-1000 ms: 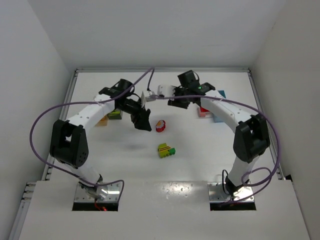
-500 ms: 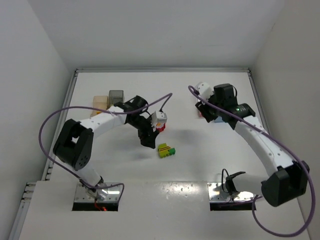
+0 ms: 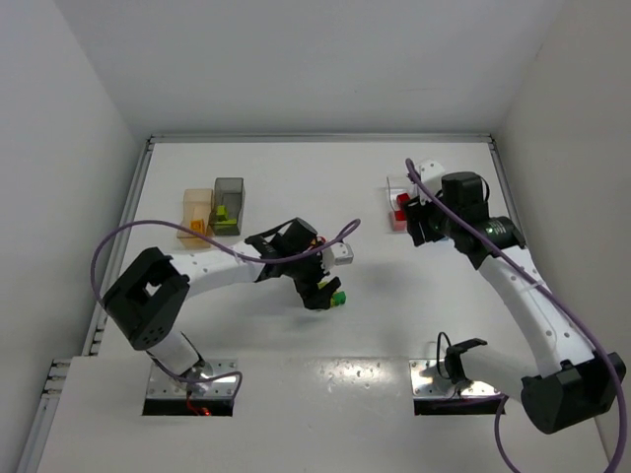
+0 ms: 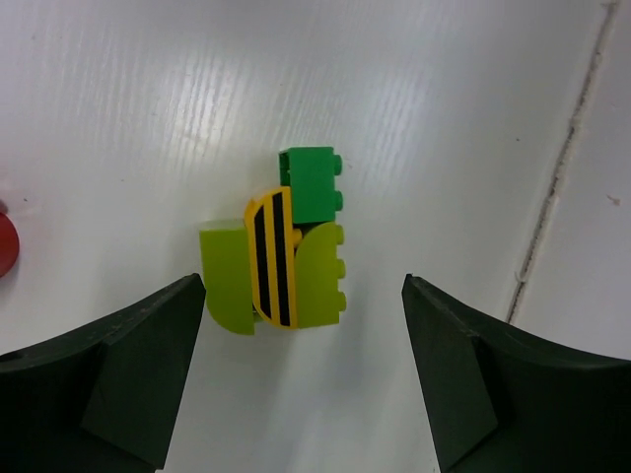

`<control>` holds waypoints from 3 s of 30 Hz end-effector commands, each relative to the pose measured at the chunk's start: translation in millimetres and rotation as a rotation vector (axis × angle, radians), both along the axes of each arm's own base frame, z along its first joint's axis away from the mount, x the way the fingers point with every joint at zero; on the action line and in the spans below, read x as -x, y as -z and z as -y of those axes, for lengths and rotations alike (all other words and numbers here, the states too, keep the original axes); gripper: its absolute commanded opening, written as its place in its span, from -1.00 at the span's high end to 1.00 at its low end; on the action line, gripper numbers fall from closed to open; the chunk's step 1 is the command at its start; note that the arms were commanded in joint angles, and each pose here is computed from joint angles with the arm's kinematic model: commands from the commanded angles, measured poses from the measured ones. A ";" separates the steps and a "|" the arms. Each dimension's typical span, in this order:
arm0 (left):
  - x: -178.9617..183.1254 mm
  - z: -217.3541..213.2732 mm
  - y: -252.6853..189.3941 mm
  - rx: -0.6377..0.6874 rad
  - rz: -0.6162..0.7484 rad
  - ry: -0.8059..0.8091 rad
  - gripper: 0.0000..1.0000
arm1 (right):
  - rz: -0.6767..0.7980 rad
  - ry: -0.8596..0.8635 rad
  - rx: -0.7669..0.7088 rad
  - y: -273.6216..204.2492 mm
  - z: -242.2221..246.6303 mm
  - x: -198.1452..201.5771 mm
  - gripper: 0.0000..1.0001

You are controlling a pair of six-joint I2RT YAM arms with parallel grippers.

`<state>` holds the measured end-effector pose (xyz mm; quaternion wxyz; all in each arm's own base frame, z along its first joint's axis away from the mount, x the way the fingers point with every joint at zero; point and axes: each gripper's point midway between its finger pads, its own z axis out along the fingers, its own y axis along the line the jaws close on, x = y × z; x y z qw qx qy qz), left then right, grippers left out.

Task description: Sort the legos into containers by color

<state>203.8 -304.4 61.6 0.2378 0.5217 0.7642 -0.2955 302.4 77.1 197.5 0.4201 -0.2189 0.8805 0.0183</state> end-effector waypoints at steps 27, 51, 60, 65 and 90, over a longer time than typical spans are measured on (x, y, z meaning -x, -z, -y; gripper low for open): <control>-15.9 7.7 36.8 -0.090 -0.039 -0.030 0.40 | -0.193 0.025 -0.274 -2.5 -26.0 -1.0 -0.25; -103.9 26.6 -159.0 0.428 0.112 -0.370 0.58 | -0.524 -0.212 -1.013 -24.3 -128.3 -46.7 -0.23; -109.7 25.4 -152.9 0.418 0.116 -0.374 0.58 | -0.653 -0.201 -1.015 -2.6 -138.2 -18.0 -0.23; -110.9 26.3 -157.0 0.425 0.122 -0.373 0.58 | -0.655 -0.152 -0.980 6.9 -136.9 -19.2 -0.23; -124.2 24.2 -164.7 0.436 0.161 -0.406 0.60 | -0.754 -0.305 -1.048 1.0 -166.2 -8.8 0.86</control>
